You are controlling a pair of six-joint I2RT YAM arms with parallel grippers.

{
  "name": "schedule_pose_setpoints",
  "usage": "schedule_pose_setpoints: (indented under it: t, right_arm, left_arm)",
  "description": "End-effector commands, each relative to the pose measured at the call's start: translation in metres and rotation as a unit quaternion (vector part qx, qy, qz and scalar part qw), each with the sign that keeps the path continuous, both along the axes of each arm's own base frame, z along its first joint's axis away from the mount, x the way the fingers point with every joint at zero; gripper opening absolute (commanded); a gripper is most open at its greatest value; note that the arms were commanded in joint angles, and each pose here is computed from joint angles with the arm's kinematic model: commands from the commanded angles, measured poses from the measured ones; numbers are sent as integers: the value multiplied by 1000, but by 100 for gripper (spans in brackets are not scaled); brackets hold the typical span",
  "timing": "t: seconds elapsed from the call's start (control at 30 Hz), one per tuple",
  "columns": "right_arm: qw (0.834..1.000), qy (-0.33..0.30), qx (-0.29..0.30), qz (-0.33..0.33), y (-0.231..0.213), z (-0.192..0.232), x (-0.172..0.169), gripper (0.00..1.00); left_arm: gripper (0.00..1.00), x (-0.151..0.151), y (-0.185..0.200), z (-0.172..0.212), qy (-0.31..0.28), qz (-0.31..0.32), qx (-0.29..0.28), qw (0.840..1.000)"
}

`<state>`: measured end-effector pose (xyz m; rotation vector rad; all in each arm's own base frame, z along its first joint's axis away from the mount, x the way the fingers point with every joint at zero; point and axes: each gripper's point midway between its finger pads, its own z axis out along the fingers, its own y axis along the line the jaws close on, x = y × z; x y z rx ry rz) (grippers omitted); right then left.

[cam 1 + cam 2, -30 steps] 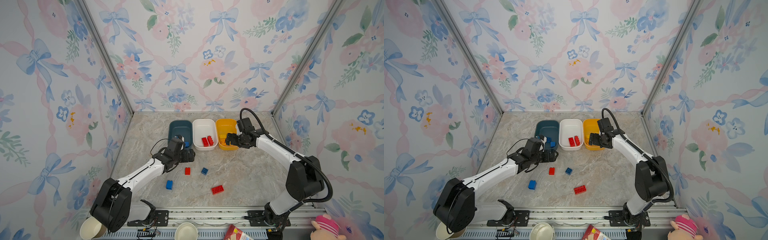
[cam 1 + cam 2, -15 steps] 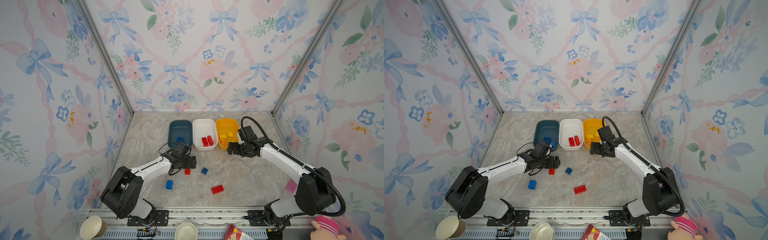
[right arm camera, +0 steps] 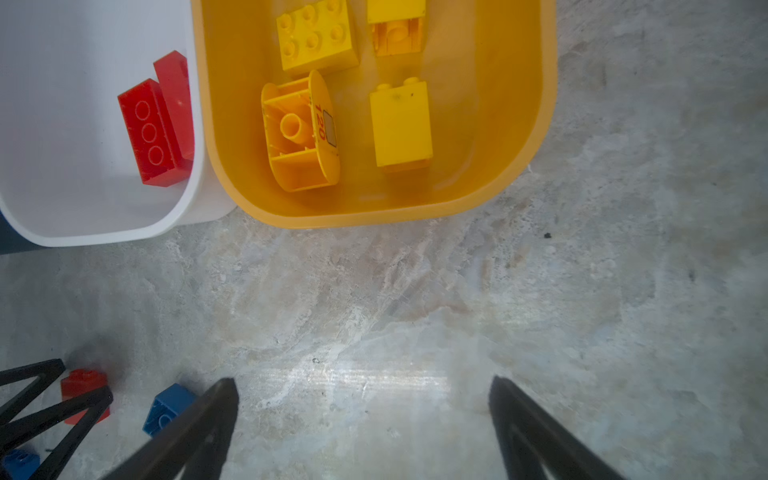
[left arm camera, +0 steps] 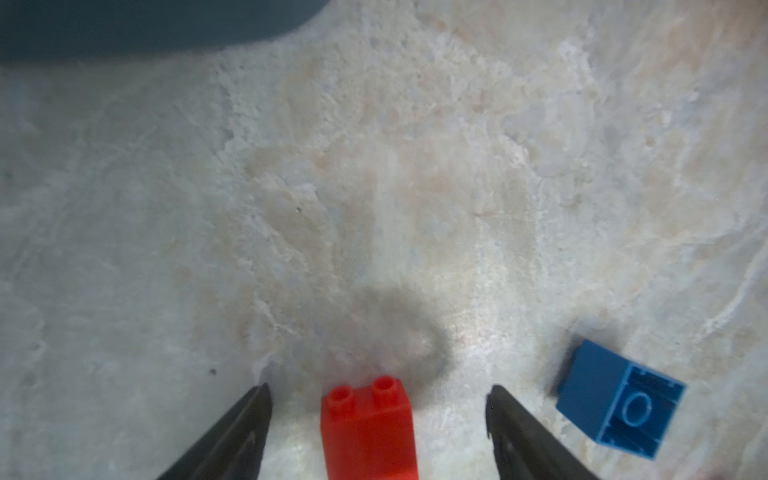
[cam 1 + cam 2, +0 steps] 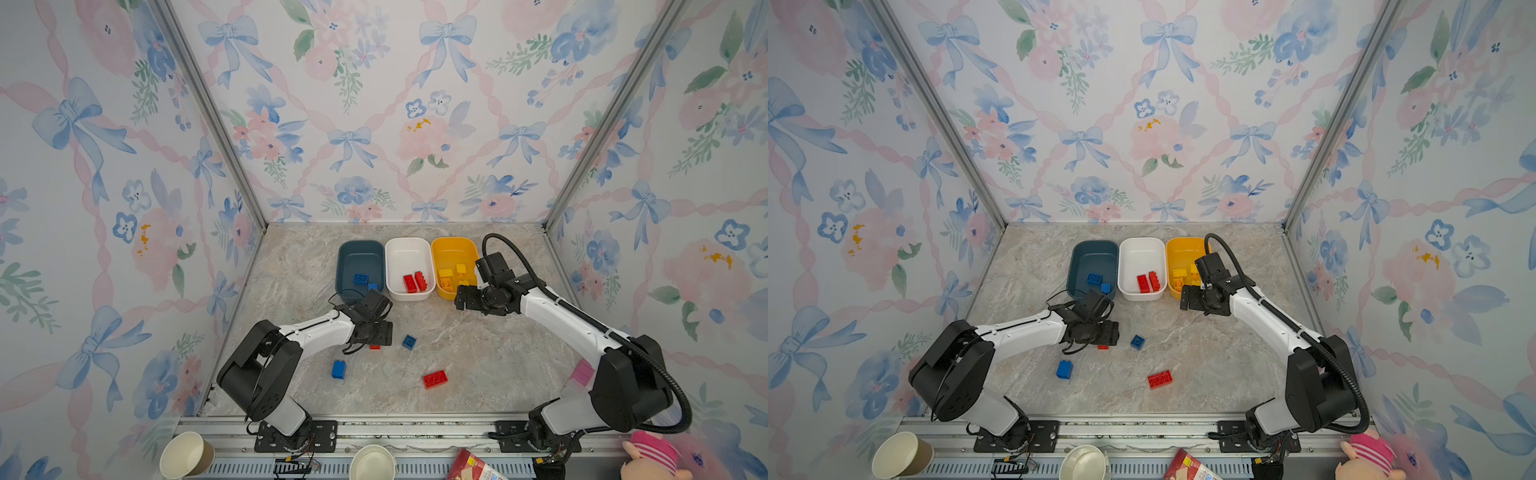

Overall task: Sort the legos into containers by color
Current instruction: 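Lower the left gripper onto the small red brick while the right withdraws, then close the left gripper on the small red brick and lift it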

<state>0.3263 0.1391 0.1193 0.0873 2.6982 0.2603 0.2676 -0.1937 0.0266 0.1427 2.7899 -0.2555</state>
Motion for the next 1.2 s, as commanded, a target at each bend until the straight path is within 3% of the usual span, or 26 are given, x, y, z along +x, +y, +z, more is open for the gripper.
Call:
schedule_pose_setpoints:
  t: [0.0,0.73,1.17]
  right_arm:
    - [1000,10,-9,-3,0,-3,-5,97]
    - [1000,8,-17,-7,3,-7,-11,97]
    - [1000,4,-19,-8,0,-5,-15,97]
  left_arm:
    - [77,-6,7,-5,14,-4,29,999]
    - [38,-20,-2,-18,38,-33,40,998]
    - [28,-12,-9,-3,15,-27,33,999]
